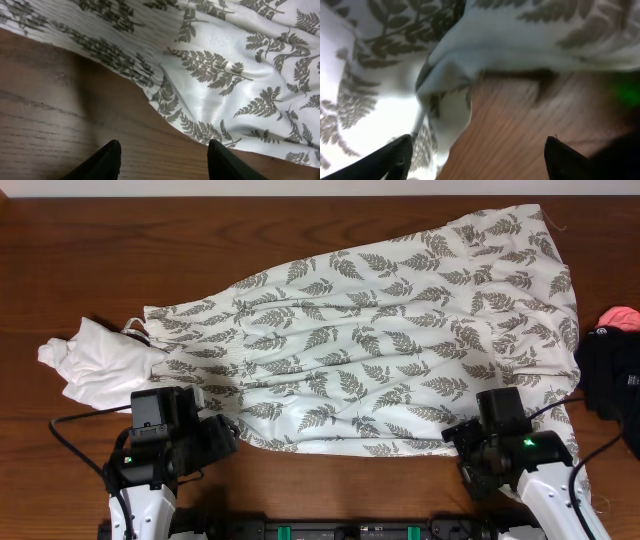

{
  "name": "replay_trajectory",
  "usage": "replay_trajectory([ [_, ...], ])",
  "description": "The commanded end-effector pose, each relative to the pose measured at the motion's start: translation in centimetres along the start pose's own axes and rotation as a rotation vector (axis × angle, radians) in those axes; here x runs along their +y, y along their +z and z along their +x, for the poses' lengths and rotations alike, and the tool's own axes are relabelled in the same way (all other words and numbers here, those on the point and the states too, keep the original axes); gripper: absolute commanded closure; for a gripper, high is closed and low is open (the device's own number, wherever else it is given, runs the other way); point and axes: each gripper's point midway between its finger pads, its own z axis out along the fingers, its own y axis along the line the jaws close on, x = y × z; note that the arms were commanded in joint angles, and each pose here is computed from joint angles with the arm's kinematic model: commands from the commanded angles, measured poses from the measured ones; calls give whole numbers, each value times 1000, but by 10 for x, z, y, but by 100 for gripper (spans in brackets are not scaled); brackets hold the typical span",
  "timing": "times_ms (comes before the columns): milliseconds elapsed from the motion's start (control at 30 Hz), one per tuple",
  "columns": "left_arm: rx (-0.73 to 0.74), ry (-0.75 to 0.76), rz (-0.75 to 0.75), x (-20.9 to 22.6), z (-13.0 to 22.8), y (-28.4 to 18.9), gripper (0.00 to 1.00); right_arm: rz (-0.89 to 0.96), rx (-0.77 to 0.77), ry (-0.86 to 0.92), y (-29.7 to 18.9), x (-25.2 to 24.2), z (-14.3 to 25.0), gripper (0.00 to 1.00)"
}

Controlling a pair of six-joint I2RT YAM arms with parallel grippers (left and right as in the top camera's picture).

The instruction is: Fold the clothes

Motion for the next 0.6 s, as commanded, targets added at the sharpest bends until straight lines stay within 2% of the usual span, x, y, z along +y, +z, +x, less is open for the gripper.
replay_trajectory([
  [0, 9, 20, 1, 0, 2, 0, 44, 38, -24, 4, 10, -6, -7, 21],
  [200, 10, 20, 1, 0, 2, 0, 44, 43, -3, -40, 23, 4, -9, 23],
  [300, 10, 20, 1, 0, 2, 0, 44, 46, -5, -37, 28, 6, -15, 31],
  [367, 10, 20, 1, 0, 2, 0, 44, 42, -8, -42, 31, 9, -20, 41],
  [433, 10, 20, 1, 0, 2, 0, 44, 40, -10, -41, 33, 10, -24, 56],
  [467, 10, 20, 1, 0, 2, 0, 44, 39, -12, -42, 33, 10, -26, 65],
  [533, 11, 22, 0, 0, 3, 0, 44, 25, -17, -65, 33, 13, -29, 89],
  [567, 14, 32, 0, 0, 3, 0, 44, 11, -15, -92, 33, 16, -29, 98],
])
